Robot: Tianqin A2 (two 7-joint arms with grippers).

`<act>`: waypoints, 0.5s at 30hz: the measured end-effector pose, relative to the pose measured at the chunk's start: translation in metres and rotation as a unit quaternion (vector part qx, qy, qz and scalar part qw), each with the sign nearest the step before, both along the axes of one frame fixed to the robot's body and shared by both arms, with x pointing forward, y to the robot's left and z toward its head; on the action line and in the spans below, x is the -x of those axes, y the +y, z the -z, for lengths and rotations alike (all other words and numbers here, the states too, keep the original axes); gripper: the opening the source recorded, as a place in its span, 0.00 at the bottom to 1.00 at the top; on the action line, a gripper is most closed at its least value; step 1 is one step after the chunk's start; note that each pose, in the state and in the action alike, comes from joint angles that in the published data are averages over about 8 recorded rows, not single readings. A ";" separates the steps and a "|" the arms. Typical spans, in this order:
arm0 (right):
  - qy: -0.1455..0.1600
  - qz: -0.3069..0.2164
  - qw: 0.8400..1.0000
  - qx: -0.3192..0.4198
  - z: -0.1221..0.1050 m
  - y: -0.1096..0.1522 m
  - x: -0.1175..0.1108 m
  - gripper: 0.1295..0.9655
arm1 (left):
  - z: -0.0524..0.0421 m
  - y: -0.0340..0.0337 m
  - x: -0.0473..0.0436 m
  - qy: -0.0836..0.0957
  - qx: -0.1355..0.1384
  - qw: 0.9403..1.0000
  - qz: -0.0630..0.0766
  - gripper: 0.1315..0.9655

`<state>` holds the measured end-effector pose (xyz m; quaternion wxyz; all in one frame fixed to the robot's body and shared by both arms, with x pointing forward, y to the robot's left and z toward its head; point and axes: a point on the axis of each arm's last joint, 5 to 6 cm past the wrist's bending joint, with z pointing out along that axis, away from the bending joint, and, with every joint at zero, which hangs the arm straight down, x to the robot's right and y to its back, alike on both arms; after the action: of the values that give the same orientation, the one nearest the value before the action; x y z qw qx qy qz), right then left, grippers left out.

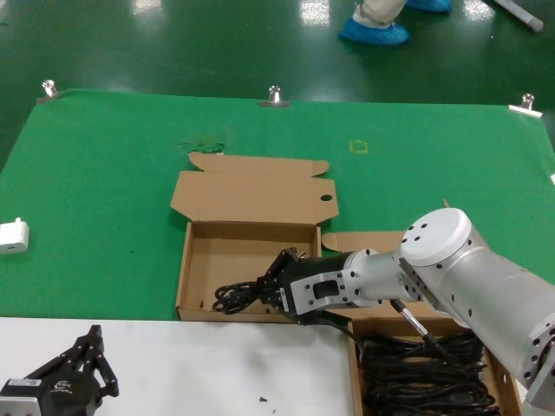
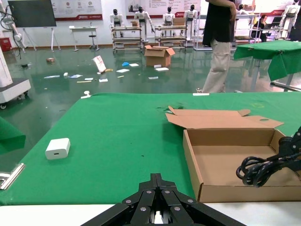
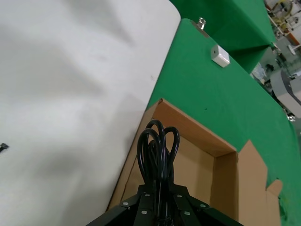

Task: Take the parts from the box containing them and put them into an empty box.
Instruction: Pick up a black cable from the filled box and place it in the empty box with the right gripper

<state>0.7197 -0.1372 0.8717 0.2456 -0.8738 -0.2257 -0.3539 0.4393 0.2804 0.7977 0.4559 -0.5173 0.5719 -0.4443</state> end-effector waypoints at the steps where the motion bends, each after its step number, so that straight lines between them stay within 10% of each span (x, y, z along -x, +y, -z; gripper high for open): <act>1: -0.001 0.002 1.000 -0.001 0.000 0.000 0.000 0.05 | 0.0000 0.0000 0.0000 0.000 0.000 1.000 0.000 0.01; 15: -0.019 0.019 1.000 -0.013 -0.006 0.005 -0.004 0.05 | 0.0000 0.0000 0.0000 0.000 0.000 1.000 0.000 0.01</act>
<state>0.7234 -0.1327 0.8780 0.2461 -0.8676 -0.2088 -0.3783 0.4393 0.2804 0.7977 0.4559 -0.5173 0.5720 -0.4443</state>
